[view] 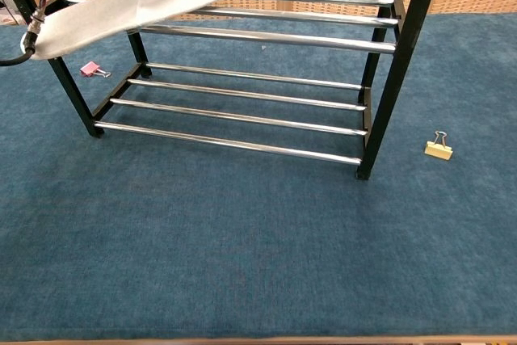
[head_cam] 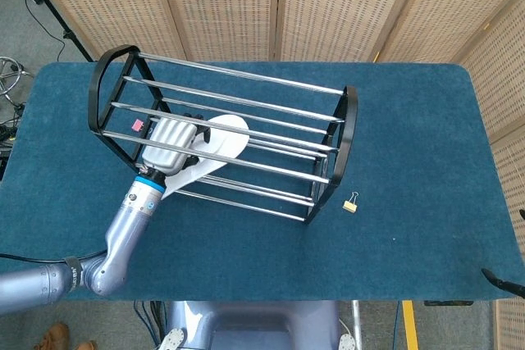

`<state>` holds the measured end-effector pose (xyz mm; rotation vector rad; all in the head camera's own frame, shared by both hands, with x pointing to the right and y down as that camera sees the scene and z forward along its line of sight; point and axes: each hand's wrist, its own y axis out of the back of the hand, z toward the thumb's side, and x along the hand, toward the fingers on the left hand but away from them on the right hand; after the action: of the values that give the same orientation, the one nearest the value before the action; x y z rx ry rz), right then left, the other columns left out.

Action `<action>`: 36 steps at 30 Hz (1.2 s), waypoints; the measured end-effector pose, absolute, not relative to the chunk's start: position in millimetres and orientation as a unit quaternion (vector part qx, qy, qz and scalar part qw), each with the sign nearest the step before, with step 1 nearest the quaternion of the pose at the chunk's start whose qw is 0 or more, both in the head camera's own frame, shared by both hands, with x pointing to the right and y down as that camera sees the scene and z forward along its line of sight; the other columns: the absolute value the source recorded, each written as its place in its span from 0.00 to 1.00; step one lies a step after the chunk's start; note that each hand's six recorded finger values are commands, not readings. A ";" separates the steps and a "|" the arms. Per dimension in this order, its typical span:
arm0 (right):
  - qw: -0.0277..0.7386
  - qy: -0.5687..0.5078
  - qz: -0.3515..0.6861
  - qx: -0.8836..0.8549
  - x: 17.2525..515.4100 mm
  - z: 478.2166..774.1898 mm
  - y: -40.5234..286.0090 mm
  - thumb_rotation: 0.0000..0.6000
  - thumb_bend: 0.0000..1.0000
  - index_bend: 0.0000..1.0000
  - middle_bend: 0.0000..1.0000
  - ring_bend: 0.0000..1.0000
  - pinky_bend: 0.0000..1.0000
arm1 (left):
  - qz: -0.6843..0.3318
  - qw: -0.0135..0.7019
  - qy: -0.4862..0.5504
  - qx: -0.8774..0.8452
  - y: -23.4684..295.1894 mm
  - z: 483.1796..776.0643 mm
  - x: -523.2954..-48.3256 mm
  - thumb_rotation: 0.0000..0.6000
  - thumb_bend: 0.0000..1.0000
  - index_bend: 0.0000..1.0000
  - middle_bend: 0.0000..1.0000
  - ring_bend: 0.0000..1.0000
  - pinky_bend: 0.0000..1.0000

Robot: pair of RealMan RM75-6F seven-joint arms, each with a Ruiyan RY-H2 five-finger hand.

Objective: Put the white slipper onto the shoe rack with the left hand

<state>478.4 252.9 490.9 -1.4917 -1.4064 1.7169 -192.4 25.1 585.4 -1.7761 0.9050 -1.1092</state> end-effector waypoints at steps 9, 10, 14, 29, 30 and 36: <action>0.232 -0.513 0.624 -0.542 478.9 490.0 253.3 1.00 0.00 0.00 0.00 0.00 0.00 | -0.495 0.403 0.377 -0.671 20.1 588.8 -203.1 1.00 0.62 0.66 0.46 0.42 0.54; 0.231 -0.513 0.624 -0.542 479.0 490.1 253.2 1.00 0.00 0.00 0.00 0.00 0.00 | -0.496 0.402 0.380 -0.669 19.6 588.3 -203.7 1.00 0.62 0.66 0.46 0.42 0.54; 0.231 -0.512 0.624 -0.543 478.7 490.3 253.0 1.00 0.00 0.00 0.00 0.00 0.00 | -0.500 0.401 0.390 -0.661 17.8 586.0 -206.5 1.00 0.62 0.66 0.46 0.42 0.54; 0.231 -0.510 0.625 -0.544 478.0 490.8 253.3 1.00 0.00 0.00 0.00 0.00 0.00 | -0.525 0.374 0.417 -0.641 14.5 586.4 -212.8 1.00 0.60 0.65 0.45 0.41 0.54; 0.231 -0.510 0.625 -0.544 477.8 490.9 253.3 1.00 0.00 0.00 0.00 0.00 0.00 | -0.526 0.372 0.418 -0.641 13.5 586.4 -212.3 1.00 0.60 0.65 0.45 0.41 0.54; 0.231 -0.509 0.625 -0.544 477.4 491.6 253.3 1.00 0.00 0.00 0.00 0.00 0.00 | -0.532 0.362 0.423 -0.637 7.4 588.3 -212.3 1.00 0.59 0.64 0.45 0.41 0.54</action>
<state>477.4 253.3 491.6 -1.4966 -1.3998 1.7193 -212.3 7.4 588.3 -1.6419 1.0908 -1.3716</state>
